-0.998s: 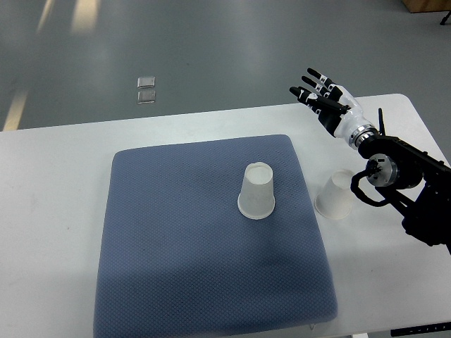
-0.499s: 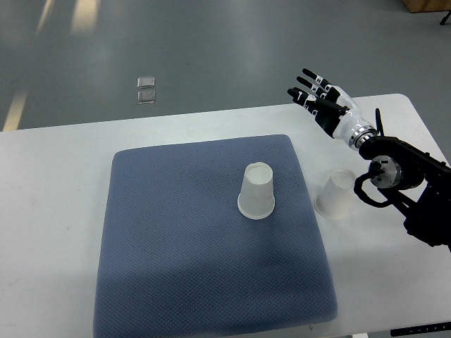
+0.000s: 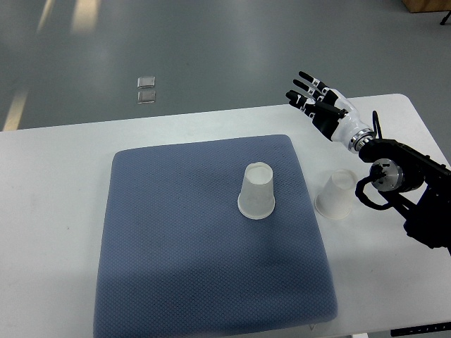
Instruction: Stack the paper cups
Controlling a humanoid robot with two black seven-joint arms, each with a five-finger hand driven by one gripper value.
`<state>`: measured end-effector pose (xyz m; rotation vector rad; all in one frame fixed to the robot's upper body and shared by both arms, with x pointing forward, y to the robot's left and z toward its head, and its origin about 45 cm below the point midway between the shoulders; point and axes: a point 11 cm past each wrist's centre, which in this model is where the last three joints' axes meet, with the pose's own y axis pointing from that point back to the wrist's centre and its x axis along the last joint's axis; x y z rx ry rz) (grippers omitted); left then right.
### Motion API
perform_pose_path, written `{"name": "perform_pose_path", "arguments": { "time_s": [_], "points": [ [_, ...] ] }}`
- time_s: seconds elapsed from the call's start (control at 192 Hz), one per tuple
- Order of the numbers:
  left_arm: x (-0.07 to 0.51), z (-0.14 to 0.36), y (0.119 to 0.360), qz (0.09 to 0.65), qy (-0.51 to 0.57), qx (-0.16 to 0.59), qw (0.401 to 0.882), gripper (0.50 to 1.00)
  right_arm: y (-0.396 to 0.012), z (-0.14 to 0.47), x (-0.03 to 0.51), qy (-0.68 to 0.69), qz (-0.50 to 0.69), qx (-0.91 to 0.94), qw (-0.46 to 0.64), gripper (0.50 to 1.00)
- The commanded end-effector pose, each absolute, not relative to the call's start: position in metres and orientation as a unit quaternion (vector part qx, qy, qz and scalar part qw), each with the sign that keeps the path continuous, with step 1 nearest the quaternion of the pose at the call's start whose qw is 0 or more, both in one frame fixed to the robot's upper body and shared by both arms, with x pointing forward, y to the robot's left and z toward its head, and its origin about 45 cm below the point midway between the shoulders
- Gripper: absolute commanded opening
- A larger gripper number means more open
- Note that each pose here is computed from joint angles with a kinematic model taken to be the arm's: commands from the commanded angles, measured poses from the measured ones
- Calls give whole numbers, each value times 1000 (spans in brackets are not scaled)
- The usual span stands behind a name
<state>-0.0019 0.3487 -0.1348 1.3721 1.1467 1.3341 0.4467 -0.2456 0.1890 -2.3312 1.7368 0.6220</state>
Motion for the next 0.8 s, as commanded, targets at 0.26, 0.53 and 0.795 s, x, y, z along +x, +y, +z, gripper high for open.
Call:
{"name": "perform_pose_path", "arguments": {
  "time_s": [0.26, 0.53, 0.795],
  "points": [
    [-2, -135, 349, 537, 462, 552, 440, 1000, -244, 191, 447, 582, 203, -782, 93, 921],
    [-2, -135, 349, 537, 462, 552, 440, 1000, -248, 199, 448, 574, 185, -794, 81, 924],
    [-2, -135, 349, 537, 462, 552, 440, 1000, -298, 230, 432, 469, 14, -879, -77, 919]
  ]
}}
